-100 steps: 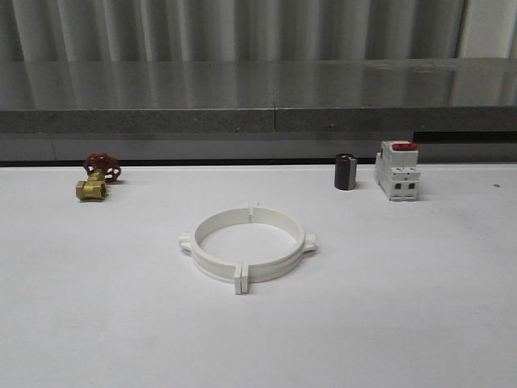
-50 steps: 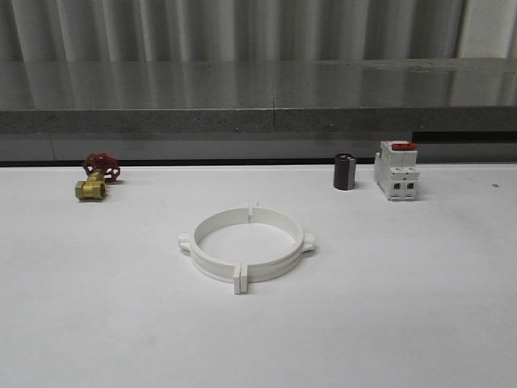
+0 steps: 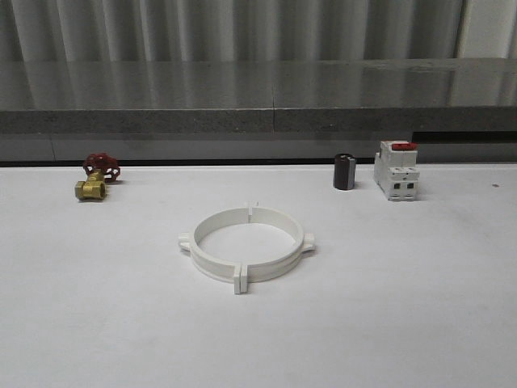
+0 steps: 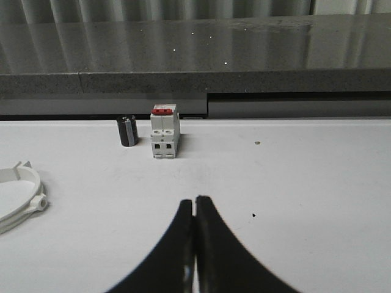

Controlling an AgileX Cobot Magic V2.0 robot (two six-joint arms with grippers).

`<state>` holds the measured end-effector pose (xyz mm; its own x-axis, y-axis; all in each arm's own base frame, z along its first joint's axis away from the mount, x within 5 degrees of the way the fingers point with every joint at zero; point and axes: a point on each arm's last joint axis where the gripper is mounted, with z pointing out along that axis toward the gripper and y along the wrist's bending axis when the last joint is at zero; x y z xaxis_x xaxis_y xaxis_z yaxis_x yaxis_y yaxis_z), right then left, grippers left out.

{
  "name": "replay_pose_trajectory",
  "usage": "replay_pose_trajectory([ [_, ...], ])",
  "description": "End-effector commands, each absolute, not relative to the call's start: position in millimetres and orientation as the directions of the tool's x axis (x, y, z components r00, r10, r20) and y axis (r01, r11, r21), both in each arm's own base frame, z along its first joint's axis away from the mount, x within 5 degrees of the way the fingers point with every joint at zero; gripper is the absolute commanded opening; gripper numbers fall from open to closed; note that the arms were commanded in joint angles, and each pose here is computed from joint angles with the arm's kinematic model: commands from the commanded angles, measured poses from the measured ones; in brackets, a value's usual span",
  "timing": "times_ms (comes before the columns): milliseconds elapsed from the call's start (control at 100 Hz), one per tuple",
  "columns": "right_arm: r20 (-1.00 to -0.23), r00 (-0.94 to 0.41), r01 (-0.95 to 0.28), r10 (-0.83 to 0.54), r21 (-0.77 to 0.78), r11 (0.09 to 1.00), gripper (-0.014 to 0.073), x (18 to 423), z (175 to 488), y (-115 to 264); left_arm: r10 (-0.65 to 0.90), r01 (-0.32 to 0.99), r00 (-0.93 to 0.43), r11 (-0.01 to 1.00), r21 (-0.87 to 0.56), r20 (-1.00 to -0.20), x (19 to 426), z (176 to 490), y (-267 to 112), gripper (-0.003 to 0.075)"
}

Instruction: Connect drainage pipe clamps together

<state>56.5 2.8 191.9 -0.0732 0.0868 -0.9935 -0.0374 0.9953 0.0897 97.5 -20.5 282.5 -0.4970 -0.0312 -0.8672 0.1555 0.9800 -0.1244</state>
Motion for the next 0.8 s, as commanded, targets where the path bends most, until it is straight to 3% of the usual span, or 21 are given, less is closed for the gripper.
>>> replay_pose_trajectory([
  [0,-0.995,0.067,-0.036,0.079,0.077,0.996,-0.0118,54.4,207.5,1.7,-0.060,0.155,-0.420,0.978,-0.136,-0.906,100.6,297.0,-20.4,-0.0020],
  [790,-0.994,0.066,-0.036,0.085,0.083,0.996,-0.0118,54.4,207.4,1.7,-0.060,0.155,-0.420,0.978,-0.136,-0.906,100.6,297.0,-20.4,-0.0020],
])
